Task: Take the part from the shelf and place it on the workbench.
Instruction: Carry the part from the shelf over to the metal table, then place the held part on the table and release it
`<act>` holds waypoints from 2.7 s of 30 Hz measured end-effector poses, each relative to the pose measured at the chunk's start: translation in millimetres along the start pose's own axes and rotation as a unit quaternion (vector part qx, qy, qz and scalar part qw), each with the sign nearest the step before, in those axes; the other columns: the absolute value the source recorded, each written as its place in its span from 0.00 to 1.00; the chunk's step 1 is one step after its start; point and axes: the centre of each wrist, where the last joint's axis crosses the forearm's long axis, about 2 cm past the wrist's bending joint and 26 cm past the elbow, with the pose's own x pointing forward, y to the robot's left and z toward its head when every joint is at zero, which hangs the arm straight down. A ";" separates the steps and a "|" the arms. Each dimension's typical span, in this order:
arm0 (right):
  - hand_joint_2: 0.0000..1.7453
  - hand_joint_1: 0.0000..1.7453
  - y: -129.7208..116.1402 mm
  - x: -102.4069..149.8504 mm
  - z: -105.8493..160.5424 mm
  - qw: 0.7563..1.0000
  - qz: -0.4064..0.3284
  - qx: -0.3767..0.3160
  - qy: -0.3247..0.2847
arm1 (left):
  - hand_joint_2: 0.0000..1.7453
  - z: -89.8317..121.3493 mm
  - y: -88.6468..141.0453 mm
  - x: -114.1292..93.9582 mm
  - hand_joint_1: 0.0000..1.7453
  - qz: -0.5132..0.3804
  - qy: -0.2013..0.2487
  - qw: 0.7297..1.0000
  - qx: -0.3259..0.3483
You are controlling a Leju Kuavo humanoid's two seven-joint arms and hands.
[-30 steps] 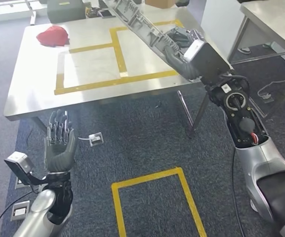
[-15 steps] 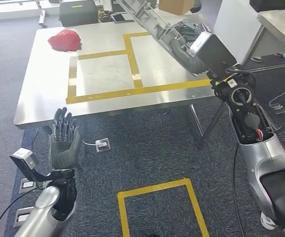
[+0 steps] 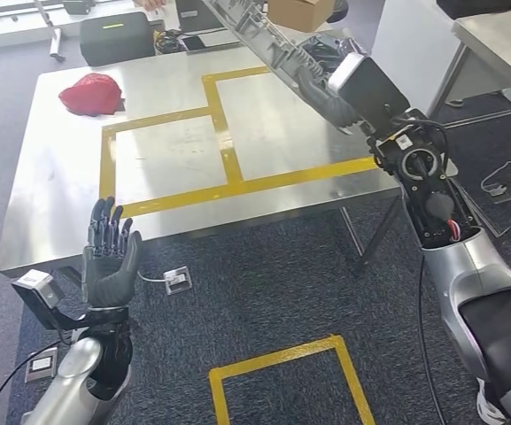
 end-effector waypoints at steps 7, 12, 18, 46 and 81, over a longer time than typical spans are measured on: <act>1.00 1.00 -11.9 3.6 -15.2 0.999 0.019 -0.023 -0.023 | 1.00 -9.3 -2.6 3.4 0.00 0.004 -0.014 1.000 -0.009; 1.00 1.00 -13.7 0.3 -16.9 0.999 0.021 -0.025 -0.019 | 1.00 -9.0 -3.1 1.9 0.00 0.004 -0.012 1.000 -0.008; 1.00 1.00 -12.9 -7.0 -14.6 0.999 0.023 -0.024 -0.007 | 1.00 -8.7 -4.0 0.3 0.00 0.006 -0.008 1.000 -0.008; 1.00 1.00 -11.4 -35.9 -6.3 0.995 0.095 -0.015 0.031 | 1.00 -6.7 -6.4 -12.7 0.00 0.014 -0.010 1.000 -0.026; 1.00 1.00 -53.2 -91.4 19.4 0.969 0.210 0.023 0.131 | 1.00 -12.4 -5.1 -17.6 0.00 0.019 0.000 0.999 -0.032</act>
